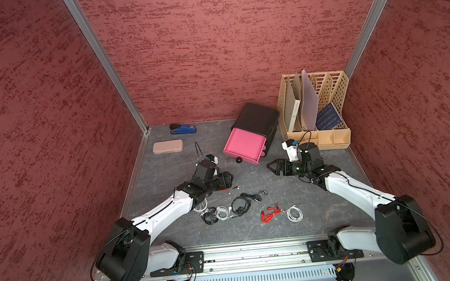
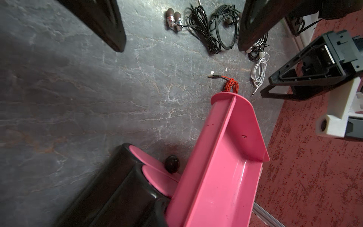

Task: Place the wired earphones into the drawer by color
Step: Pick up the wired earphones from the center of the board.

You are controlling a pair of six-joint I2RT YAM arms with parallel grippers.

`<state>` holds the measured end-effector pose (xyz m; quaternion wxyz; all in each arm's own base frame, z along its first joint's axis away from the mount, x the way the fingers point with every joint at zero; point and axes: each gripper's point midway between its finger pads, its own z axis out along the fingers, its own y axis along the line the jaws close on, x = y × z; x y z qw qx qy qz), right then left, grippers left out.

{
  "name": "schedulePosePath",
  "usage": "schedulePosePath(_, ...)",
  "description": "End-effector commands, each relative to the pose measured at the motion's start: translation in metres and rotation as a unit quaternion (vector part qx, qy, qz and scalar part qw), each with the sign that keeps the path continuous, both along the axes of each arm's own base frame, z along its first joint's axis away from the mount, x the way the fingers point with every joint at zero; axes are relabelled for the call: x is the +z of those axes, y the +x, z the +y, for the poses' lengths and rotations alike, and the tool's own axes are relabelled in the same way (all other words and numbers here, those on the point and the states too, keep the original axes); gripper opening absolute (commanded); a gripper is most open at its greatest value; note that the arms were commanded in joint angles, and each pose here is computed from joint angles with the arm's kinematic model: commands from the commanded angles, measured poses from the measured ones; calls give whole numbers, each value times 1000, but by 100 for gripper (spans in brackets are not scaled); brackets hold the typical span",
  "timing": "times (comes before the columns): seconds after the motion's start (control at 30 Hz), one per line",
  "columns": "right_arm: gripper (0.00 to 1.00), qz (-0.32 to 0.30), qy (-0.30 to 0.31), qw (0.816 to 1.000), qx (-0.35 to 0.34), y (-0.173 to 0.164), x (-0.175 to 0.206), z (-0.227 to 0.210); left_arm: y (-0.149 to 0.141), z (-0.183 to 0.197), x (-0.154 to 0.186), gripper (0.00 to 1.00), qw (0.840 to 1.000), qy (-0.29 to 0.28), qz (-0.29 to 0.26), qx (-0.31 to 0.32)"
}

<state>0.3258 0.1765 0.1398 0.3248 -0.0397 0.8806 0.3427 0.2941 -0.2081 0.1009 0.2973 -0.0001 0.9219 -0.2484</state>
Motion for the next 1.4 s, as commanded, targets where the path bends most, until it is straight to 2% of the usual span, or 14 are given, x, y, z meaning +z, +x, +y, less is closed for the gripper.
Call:
schedulePosePath(0.0, 93, -10, -20, 1000, -12, -1, -2, -6, -3, 3, -21, 75, 999, 30, 13, 8)
schedulePosePath(0.27, 93, -10, -24, 999, -18, -1, -3, -8, 5, 0, -39, 64, 998, 66, 7, 16)
schedulePosePath(0.63, 93, -11, -28, 999, -23, 1, -4, -10, 15, 0, -52, 53, 995, 101, 3, 13)
schedulePosePath(1.0, 93, -9, -27, 999, -22, 1, -5, -9, 24, -5, -59, 50, 992, 123, 3, 6)
schedulePosePath(1.2, 93, -10, -28, 999, -23, 2, -5, -10, 24, -7, -66, 43, 991, 132, 9, 3)
schedulePosePath(1.37, 93, -8, -28, 999, -22, 1, -6, -10, 23, -5, -70, 30, 990, 137, 13, 3)
